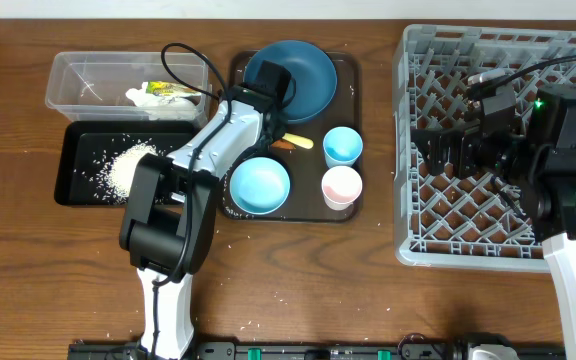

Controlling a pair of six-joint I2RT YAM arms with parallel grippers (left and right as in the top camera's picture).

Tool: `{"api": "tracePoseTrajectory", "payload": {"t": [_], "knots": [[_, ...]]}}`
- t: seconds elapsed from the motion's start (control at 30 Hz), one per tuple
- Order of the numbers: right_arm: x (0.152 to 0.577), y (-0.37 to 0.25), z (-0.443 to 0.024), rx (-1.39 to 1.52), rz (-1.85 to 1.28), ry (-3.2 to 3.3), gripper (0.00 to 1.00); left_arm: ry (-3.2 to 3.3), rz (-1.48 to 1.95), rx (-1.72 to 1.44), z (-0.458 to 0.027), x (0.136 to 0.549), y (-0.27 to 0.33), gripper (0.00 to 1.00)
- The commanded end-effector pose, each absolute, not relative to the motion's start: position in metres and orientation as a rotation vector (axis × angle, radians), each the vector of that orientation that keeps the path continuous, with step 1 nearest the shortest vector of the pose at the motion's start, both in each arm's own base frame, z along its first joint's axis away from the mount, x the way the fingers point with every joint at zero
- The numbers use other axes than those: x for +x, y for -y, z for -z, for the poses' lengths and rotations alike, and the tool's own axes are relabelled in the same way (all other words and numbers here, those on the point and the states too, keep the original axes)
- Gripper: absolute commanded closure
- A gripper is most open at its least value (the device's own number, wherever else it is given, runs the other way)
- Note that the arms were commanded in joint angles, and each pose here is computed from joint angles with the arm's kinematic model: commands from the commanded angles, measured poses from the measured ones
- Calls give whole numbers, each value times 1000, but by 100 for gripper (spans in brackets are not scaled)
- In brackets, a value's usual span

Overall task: Sort waste into correct bins and load items into the dishwasher rack
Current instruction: 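Grasp the carrot on the brown tray with the left gripper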

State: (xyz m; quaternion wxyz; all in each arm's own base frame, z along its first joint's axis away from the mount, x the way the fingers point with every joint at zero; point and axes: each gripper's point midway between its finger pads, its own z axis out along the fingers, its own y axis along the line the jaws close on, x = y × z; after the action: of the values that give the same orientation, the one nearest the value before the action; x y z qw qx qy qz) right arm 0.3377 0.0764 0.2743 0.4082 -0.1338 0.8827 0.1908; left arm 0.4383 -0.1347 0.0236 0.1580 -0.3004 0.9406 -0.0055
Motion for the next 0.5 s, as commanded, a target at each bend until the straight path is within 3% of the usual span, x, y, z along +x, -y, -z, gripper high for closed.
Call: {"api": "tracePoseTrajectory", "payload": {"t": [0.0,0.3,0.47], "knots": [[338,-84,-279,-357,-500,-2216,1,-2662,15,-926,-22,439,131,46],[338,-84,-279,-356,-500,-2217,1,-2631,2,-1087,-3,438,125,45],[338,-84,-279,-356,-500,-2217,1,-2632,2,-1086,-3,438,125,55]]}}
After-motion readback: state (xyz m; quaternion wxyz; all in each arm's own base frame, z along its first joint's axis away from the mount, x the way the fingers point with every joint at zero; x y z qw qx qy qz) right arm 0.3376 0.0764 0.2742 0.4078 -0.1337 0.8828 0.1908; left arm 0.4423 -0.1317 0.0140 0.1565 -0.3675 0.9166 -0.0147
